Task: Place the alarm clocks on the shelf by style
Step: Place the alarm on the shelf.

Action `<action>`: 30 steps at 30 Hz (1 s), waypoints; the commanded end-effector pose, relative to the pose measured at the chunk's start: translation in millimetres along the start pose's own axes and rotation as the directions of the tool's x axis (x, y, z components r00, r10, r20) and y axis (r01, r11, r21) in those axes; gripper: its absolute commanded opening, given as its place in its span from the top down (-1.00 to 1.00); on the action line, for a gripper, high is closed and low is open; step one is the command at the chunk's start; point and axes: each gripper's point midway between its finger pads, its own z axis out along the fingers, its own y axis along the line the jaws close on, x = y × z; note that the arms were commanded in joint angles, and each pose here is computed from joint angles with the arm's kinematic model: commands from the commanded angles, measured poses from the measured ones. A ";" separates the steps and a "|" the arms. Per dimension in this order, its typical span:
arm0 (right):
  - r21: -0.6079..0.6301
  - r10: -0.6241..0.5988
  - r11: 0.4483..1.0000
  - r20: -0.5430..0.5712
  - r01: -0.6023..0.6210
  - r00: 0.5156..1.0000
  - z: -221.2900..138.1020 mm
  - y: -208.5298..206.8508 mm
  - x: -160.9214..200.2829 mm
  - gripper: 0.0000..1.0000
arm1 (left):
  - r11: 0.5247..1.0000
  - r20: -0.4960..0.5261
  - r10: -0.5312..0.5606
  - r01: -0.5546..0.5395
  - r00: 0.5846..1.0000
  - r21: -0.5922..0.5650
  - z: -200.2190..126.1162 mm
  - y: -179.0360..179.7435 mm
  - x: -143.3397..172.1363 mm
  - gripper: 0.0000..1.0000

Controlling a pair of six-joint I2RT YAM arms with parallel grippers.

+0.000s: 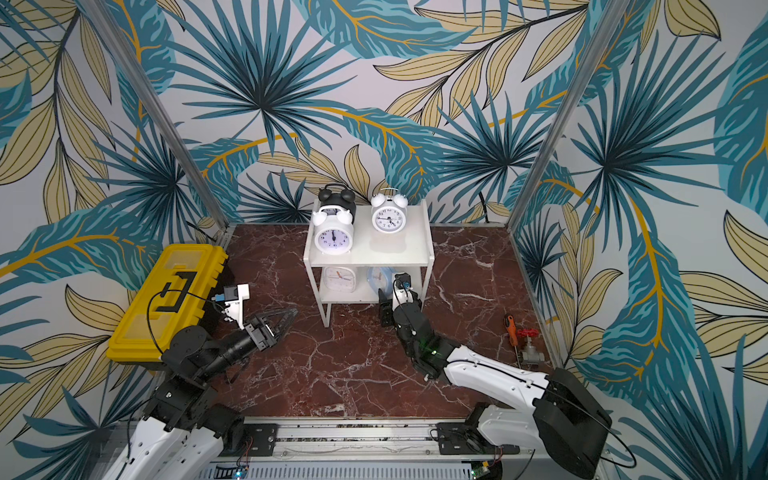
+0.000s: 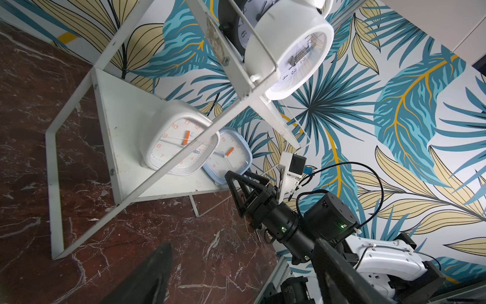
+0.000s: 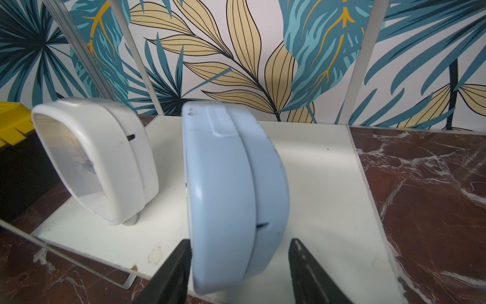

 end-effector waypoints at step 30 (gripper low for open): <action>0.034 0.138 0.990 -0.100 -0.135 0.985 -50.7 -34.8 -1.0 -0.15 | 0.989 -0.019 0.049 -0.051 0.999 -0.135 -5.7 22.1 1.7 -0.82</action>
